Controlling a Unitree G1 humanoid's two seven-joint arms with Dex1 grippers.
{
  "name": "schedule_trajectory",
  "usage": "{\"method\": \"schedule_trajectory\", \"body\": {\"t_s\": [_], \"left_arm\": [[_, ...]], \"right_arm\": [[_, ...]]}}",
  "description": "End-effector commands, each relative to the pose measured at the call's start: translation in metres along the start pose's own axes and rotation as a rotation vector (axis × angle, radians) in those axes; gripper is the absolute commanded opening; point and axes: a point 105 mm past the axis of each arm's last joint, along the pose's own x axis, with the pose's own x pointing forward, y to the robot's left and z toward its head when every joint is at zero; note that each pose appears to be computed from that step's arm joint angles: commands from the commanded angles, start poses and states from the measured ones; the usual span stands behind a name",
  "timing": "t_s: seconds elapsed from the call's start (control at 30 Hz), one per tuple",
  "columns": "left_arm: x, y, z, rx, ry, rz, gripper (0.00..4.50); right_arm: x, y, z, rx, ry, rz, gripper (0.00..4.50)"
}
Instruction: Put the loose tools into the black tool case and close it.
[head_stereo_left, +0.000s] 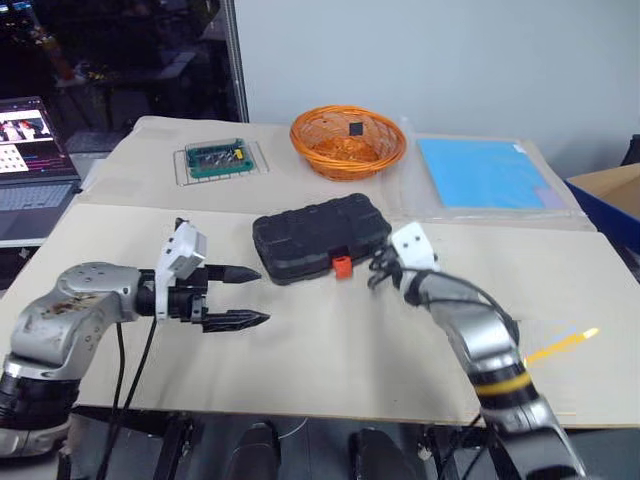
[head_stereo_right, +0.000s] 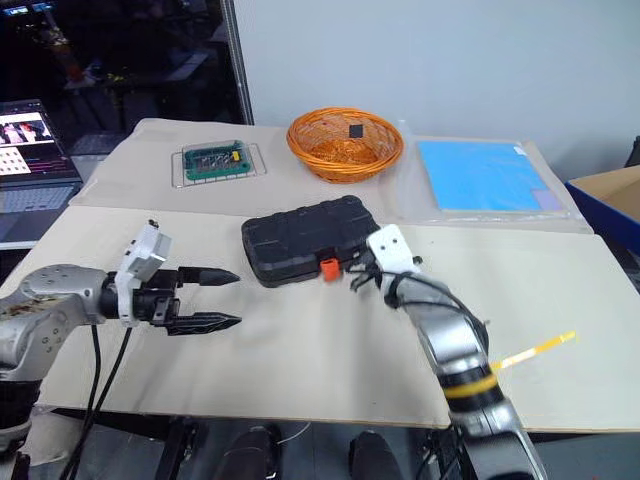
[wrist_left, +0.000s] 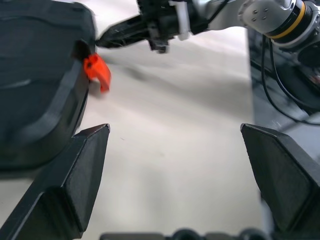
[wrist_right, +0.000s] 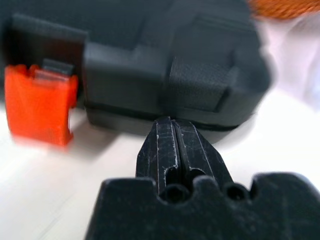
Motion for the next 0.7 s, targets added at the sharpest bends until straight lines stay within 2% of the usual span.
{"method": "schedule_trajectory", "body": {"t_s": [0.03,0.1,0.2,0.4,0.57,0.7], "left_arm": [[0.011,0.008,0.015,0.075,-0.028,0.065,4.5],[0.016,0.013,0.017,0.081,-0.039,0.087,4.5],[0.03,0.02,0.021,0.087,-0.056,0.106,4.5],[0.056,0.031,0.022,0.073,-0.072,0.118,4.5],[0.075,0.038,0.01,0.062,-0.029,0.122,4.5],[0.08,0.048,-0.007,0.057,0.045,0.145,4.5]], "right_arm": [[0.01,-0.01,0.011,-0.01,-0.037,0.035,0.02],[0.006,-0.012,0.01,-0.034,-0.023,0.082,0.02],[-0.021,-0.013,0.004,-0.044,0.017,0.192,0.8],[-0.066,0.012,0.013,0.081,0.023,0.403,2.86],[-0.055,0.029,0.014,0.137,0.014,0.383,4.45],[-0.037,0.034,0.016,0.171,-0.001,0.322,4.45]]}}
